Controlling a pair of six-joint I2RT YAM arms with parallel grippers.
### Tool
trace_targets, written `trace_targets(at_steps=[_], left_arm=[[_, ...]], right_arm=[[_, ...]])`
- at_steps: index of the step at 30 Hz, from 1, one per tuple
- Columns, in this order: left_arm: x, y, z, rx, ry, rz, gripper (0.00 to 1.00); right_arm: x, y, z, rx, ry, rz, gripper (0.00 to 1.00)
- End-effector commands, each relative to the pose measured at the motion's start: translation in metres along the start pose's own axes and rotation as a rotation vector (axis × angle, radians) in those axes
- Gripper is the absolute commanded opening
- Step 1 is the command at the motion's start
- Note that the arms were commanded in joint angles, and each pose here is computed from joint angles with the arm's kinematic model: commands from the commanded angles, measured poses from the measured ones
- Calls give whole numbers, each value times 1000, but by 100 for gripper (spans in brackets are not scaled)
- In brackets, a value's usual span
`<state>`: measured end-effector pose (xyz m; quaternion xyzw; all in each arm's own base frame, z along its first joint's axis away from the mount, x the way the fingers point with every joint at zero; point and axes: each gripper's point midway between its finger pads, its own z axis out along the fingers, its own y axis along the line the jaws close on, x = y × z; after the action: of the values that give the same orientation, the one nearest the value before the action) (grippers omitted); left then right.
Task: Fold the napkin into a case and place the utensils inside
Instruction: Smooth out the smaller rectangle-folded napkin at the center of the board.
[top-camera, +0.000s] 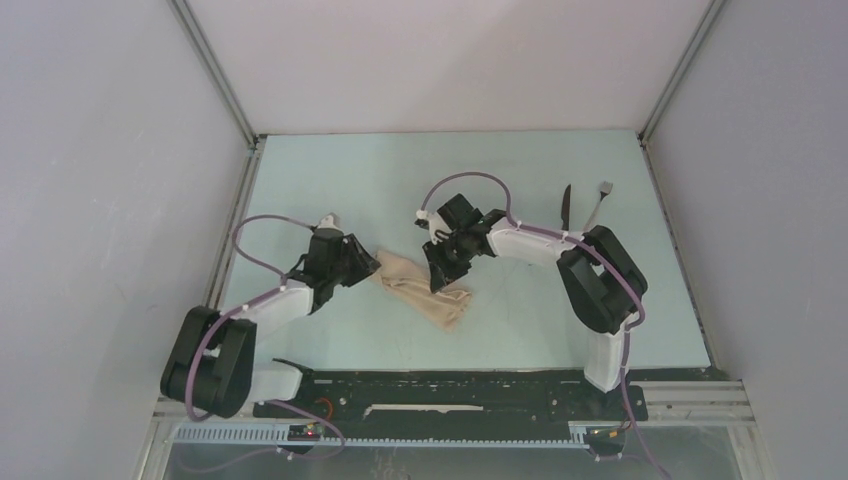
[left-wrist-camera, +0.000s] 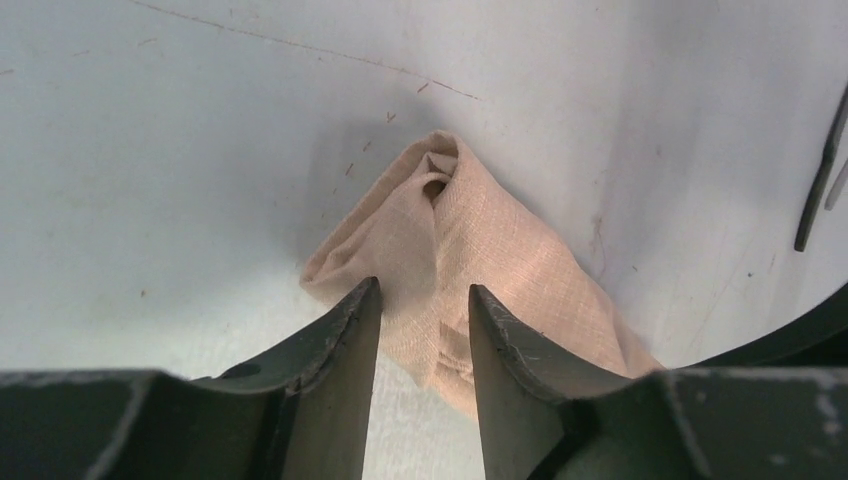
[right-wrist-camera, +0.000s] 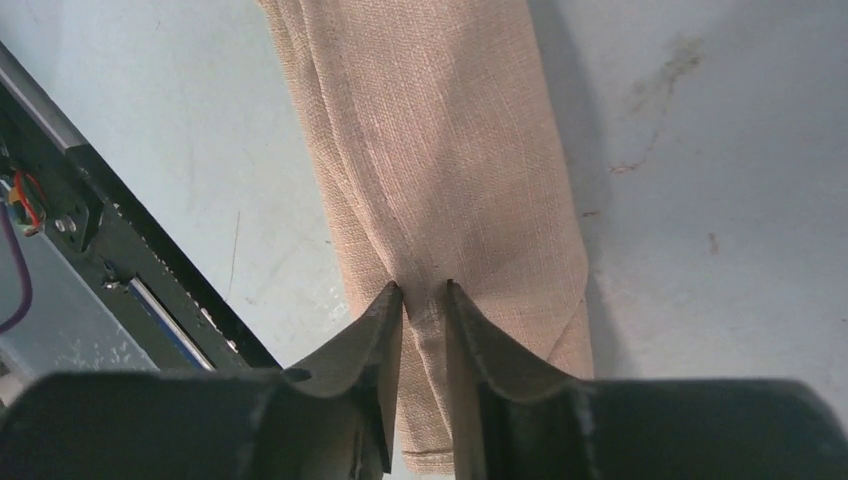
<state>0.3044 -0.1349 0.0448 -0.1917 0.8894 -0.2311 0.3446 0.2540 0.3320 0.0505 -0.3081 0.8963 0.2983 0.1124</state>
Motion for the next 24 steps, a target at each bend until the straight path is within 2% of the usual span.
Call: trace_targets(at_steps=[1,3,6,11,15,19,21,24], left_arm=[[0,4,-22,-35,-18,-17,46],[2,16,-33,-92,-30,-48,48],[13,20,-46,-79,-21,-98,49],[60,3,-47,79,113,-175,43],[68,-7,-45,120,115,-169,41],[65,-24,-50,179,87,-182,51],[66,-26,-52,168,99,-237,60],[70,-25,-53,109,141,-337,64]], right_arm=[[2,5,10,40,-2,12,27],[3,7,14,57,-6,28,20],[4,14,15,112,-21,12,11],[8,20,19,196,-30,-9,8],[14,34,26,147,-15,16,5],[17,38,30,113,-27,61,5],[17,40,32,96,-37,78,2],[17,42,35,77,-61,87,0]])
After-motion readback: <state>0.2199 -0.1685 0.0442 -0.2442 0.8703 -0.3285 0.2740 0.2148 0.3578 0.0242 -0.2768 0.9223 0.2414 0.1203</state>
